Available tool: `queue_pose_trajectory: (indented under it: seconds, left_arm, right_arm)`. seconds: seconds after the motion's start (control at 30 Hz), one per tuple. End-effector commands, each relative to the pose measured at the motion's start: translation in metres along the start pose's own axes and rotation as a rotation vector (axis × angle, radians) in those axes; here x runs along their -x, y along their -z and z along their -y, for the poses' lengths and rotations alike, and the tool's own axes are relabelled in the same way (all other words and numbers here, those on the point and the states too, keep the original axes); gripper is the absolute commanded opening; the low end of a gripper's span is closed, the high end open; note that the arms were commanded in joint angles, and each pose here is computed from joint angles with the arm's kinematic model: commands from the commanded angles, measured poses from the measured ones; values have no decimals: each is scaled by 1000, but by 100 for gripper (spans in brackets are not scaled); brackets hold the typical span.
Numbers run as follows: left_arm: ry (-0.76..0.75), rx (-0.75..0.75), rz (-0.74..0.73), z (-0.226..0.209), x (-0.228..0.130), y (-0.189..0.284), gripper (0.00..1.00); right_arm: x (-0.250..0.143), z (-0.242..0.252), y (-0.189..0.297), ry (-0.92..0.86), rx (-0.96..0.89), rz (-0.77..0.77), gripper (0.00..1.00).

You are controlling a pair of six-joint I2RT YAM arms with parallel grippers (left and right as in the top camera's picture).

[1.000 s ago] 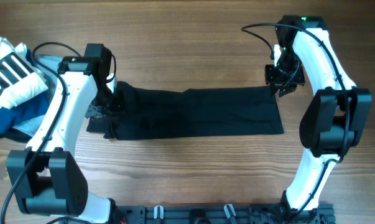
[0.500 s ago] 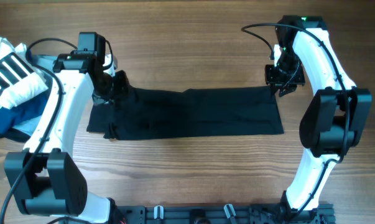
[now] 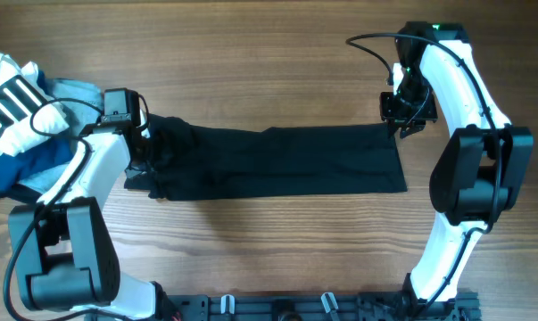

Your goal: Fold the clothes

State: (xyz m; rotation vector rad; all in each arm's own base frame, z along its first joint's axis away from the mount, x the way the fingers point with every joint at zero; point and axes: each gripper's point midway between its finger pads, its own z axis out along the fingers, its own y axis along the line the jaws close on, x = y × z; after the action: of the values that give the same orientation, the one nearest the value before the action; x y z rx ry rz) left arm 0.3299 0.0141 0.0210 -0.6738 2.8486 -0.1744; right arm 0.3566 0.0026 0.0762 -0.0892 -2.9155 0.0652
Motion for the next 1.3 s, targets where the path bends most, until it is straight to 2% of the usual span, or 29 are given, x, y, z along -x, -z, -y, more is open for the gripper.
queue_pose_trajectory:
  seconds: [0.0,0.13,0.2,0.27,0.3,0.4,0.43,0.47,0.53,0.6,0.73,0.83,0.9,1.1,1.27]
  left_arm:
    - [13,10,15,-2,5,-11,44]
    - [1,-11,17,0,7,-9,46]
    - [4,-30,77,3,25,15,55]
    - [-13,-57,154,11,43,47,64]
    - [-21,-87,232,18,53,75,73]
    - [-27,-109,293,21,52,103,80]
    - [-25,-102,274,19,48,102,81]
    - [-22,-92,249,17,43,99,81]
    - [-18,-72,195,12,32,92,83]
    - [-15,-67,181,11,31,88,83]
    - [-14,-61,163,10,27,87,83]
    - [-14,-61,163,10,27,87,83]
    - [-14,-61,163,10,27,87,83]
    - [-15,-61,165,10,27,87,82]
    - [-14,-61,163,10,27,87,82]
  right_arm:
    - [-1,-4,10,-2,37,30,24]
    - [8,7,28,-56,52,127,27]
    - [14,20,38,-43,107,181,29]
    - [9,15,34,56,195,164,34]
    - [1,12,24,104,235,132,36]
    - [-10,10,-16,118,242,73,37]
    - [-11,9,-25,118,243,68,38]
    - [-12,6,-39,120,254,67,43]
    - [-12,-17,-59,193,381,102,48]
    - [-12,-26,-70,198,428,121,54]
    - [-18,-21,-91,166,390,106,54]
    - [-17,-12,-89,112,341,91,55]
    - [-10,12,-86,-13,204,88,55]
    - [-10,12,-62,27,204,150,59]
    - [-10,-1,-72,50,269,160,65]
